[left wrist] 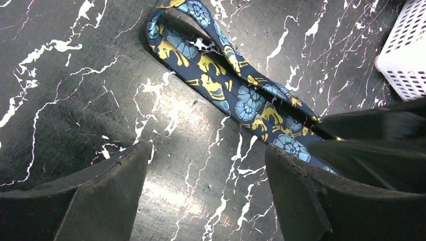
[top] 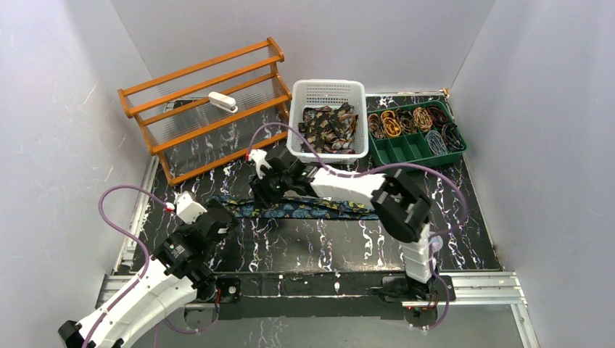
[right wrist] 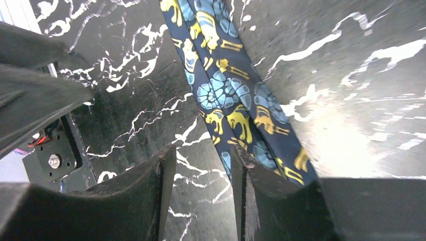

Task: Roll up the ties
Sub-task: Flatten out the tie at the center of the board.

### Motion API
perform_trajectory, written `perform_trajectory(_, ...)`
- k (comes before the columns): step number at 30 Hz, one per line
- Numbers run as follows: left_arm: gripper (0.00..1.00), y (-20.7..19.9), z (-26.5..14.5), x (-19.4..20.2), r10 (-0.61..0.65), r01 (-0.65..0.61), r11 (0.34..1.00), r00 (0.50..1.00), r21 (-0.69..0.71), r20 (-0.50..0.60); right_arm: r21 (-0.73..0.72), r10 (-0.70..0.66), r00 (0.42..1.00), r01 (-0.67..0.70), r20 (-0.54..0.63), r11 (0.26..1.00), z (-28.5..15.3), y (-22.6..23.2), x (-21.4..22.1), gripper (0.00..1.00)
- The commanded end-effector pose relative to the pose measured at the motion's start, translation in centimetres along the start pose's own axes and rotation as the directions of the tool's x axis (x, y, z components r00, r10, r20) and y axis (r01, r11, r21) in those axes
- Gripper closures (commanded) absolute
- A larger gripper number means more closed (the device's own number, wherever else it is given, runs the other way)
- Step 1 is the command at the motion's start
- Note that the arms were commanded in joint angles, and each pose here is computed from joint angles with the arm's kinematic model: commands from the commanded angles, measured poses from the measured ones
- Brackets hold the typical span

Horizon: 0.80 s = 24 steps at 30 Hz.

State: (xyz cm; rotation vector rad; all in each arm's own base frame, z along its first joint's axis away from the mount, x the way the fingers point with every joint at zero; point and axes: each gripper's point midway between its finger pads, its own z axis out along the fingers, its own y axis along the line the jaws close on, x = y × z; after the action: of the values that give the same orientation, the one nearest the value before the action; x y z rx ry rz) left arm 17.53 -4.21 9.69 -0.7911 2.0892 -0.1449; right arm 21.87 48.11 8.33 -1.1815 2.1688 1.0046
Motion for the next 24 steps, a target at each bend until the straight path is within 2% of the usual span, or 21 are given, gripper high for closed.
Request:
perform_trajectory(1, 0.16, 0.1, 0.0, -1.3, -0.021, 0.022, 1.0, 0.998, -0.02, 0.057, 0.152, -0.155, 0.977, 0.133, 0.146, 0.979, -4.7, -1.3, -4.2, 0.46)
perform_trajectory(5, 0.16, -0.8, 0.1, -0.9, 0.019, -0.019, 1.0, 0.999, -0.002, 0.028, 0.244, -0.167, 0.98, 0.137, 0.106, 0.96, -4.6, -4.6, -2.0, 0.37)
perform_trajectory(10, 0.14, -1.9, 0.5, 0.2, 0.098, -0.098, 0.995, 0.994, 0.004, -0.038, 0.255, -0.17, 0.985, 0.168, -0.015, 0.952, -3.1, -6.5, 1.0, 0.34)
perform_trajectory(16, 0.11, -3.0, 1.2, 1.1, 0.117, -0.115, 0.993, 0.988, 0.023, -0.097, 0.269, -0.204, 0.977, 0.212, -0.057, 0.939, -2.2, -7.9, 2.2, 0.33)
perform_trajectory(21, 0.1, -2.4, 2.5, 0.5, 0.089, -0.092, 0.996, 0.985, -0.016, -0.147, 0.282, -0.207, 0.972, 0.23, -0.108, 0.931, -1.3, -9.0, 3.6, 0.37)
perform_trajectory(24, 0.1, -1.8, 3.1, -0.6, 0.042, -0.05, 0.998, 0.985, -0.045, -0.168, 0.3, -0.199, 0.974, 0.222, -0.105, 0.928, -1.1, -9.3, 3.6, 0.44)
